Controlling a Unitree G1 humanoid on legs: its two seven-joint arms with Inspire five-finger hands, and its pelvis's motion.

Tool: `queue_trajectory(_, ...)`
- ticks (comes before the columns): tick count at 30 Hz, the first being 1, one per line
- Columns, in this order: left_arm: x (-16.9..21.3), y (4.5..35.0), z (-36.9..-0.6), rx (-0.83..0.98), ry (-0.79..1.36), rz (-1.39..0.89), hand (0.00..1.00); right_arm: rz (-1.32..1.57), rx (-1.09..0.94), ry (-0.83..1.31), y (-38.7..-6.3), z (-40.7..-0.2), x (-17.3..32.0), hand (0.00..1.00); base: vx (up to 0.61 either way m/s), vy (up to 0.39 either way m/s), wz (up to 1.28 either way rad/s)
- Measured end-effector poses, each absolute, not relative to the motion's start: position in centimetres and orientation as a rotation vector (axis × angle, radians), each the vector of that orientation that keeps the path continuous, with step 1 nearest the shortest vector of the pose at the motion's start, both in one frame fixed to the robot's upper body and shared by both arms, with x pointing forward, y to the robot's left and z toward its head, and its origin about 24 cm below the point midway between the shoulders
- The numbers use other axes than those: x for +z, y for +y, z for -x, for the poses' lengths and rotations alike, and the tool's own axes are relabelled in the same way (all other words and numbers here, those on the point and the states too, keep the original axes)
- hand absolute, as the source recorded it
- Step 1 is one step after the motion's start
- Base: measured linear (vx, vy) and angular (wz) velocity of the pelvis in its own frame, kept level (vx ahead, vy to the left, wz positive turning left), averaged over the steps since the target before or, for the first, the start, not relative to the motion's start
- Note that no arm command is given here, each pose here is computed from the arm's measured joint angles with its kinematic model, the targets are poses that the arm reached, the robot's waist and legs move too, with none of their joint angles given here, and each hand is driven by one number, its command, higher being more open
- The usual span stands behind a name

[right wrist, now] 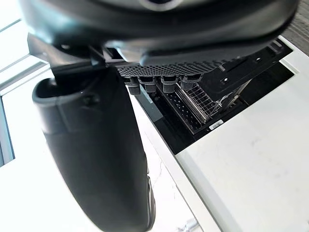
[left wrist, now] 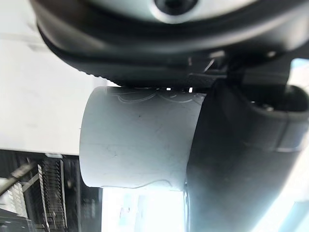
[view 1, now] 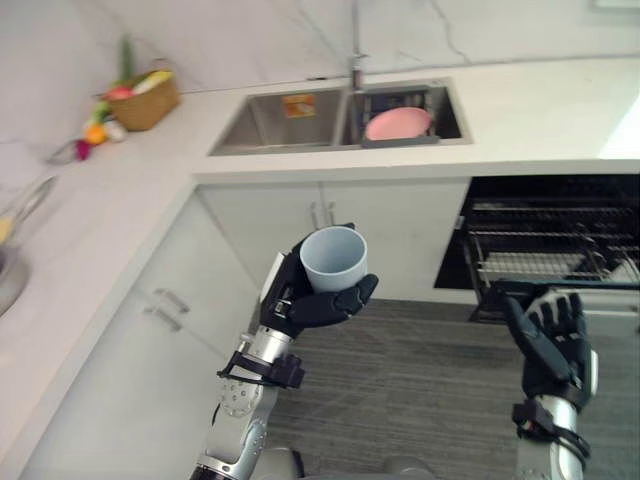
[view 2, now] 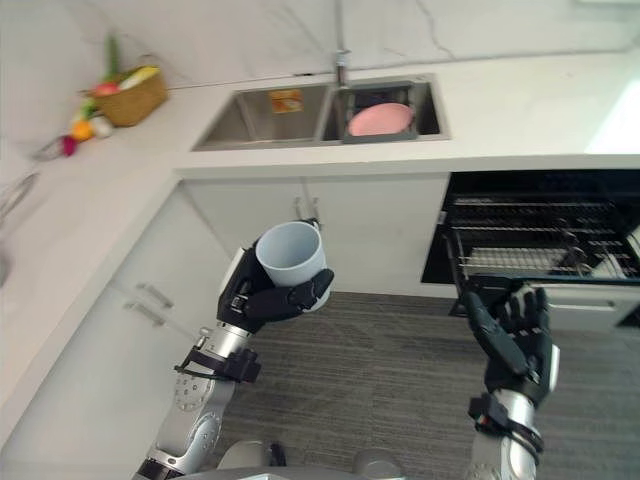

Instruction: Walk over to the sink, pick up the cup, carry it to the dishwasher, place the cup inside the dishwasher, then close the dishwasher door

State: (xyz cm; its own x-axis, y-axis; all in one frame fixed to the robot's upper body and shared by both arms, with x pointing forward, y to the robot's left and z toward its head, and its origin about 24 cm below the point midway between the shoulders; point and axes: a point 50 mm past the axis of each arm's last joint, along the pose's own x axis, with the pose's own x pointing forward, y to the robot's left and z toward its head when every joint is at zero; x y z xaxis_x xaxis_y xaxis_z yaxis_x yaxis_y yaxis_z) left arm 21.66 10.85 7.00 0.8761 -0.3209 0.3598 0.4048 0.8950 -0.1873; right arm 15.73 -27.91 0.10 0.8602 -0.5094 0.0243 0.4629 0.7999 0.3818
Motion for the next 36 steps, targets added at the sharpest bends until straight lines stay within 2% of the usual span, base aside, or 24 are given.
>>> queue_trajectory(7, 6.9, 13.0, -21.5, -0.212, -0.329, 0.234, 0.00, -0.393, -0.578, -0.131, -28.5, -15.3, 0.5, 1.00, 0.40, 0.317, -1.04)
queue_trajectory(11, 7.5, 13.7, -21.6, -0.098, -0.342, 0.231, 0.00, -0.432, -0.490, -0.076, -26.7, -16.1, -0.5, 1.00, 0.20, 0.166, -0.74)
queue_trajectory(15, 8.8, 14.9, -22.5, -0.007, -0.406, 0.236, 0.00, -0.438, -0.424, -0.129, -26.2, -17.2, 0.4, 1.00, 0.19, 0.001, -0.42)
queue_trajectory(20, 7.8, 16.2, -22.3, 0.060, -0.370, 0.216, 0.00, -0.409, -0.422, -0.193, -27.3, -18.2, 2.1, 1.00, 0.23, -0.164, -0.14)
queue_trajectory(28, 7.4, 14.3, -22.1, 0.020, -0.350, 0.278, 0.00, -0.413, -0.413, -0.176, -26.5, -18.1, 2.4, 1.00, 0.16, -0.123, -0.05)
queue_trajectory(36, 7.1, 14.9, -22.0, 0.065, -0.333, 0.263, 0.00, -0.405, -0.351, -0.204, -26.2, -18.6, 3.0, 1.00, 0.13, -0.065, -0.04)
